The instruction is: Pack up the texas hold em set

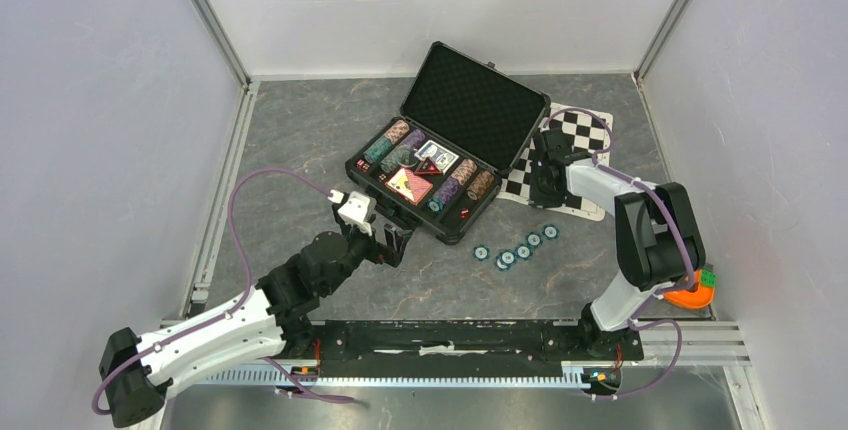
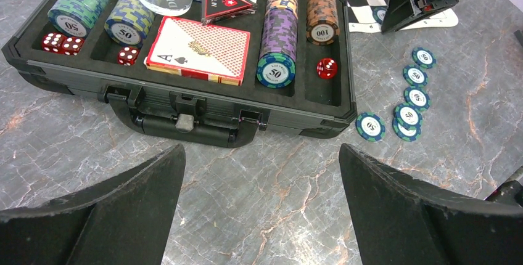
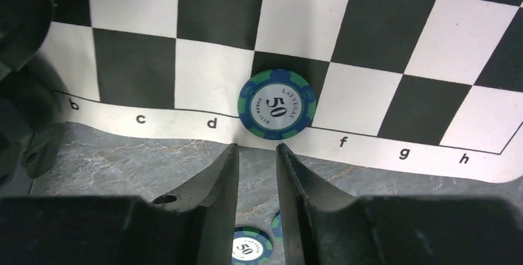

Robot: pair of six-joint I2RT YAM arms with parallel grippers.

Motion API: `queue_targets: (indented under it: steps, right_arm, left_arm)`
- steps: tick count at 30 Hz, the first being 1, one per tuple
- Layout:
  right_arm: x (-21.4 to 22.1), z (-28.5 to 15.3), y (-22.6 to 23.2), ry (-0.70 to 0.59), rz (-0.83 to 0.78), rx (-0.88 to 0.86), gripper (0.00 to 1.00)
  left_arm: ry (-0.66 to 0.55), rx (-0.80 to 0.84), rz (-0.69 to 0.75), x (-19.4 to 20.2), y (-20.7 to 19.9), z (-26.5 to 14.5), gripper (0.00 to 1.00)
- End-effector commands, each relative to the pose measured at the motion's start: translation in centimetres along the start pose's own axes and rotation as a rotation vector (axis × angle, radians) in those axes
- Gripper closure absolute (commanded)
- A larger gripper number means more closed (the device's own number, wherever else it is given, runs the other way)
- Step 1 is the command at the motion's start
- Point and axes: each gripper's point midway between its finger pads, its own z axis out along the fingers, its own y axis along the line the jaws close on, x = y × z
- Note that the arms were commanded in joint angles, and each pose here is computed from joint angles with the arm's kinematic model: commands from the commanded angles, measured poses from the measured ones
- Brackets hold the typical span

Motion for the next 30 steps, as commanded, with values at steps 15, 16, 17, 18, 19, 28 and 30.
queue_targets:
  steps: [15, 16, 17, 18, 19, 28, 30]
  right_arm:
    - [-2.5, -3.3, 0.2, -0.105, -0.025, -0.034, 0.38]
    - [-2.6, -3.1, 0.2, -0.097, -0.027, -0.029, 0.34]
    - [-2.9, -2.9, 0.2, -0.095, -0.026, -0.028, 0.34]
    - [-3.1, -2.7, 0.2, -0.092, -0.024, -0.026, 0.34]
    - [-3.4, -2.5, 0.2, -0.093, -0.021, -0.025, 0.35]
    - [-4.1, -0.2, -0.7, -0.07, 0.0, 0.023, 0.37]
    - [-4.2, 0.0, -1.1, -0.072, 0.004, 0.035, 0.36]
  left_arm:
    - [-0.026, -0.014, 0.026, -1.0, 0.1, 0.3, 0.0]
    - [-0.027, -0.014, 0.025, -1.0, 0.1, 0.3, 0.0]
    - [-0.028, -0.014, 0.025, -1.0, 0.1, 0.3, 0.0]
    - [-0.03, -0.014, 0.024, -1.0, 0.1, 0.3, 0.0]
    - [-0.03, -0.014, 0.024, -1.0, 0.1, 0.3, 0.0]
    - [-0.032, -0.014, 0.025, -1.0, 0.2, 0.3, 0.0]
    - [-0.029, -0.012, 0.026, -1.0, 0.1, 0.3, 0.0]
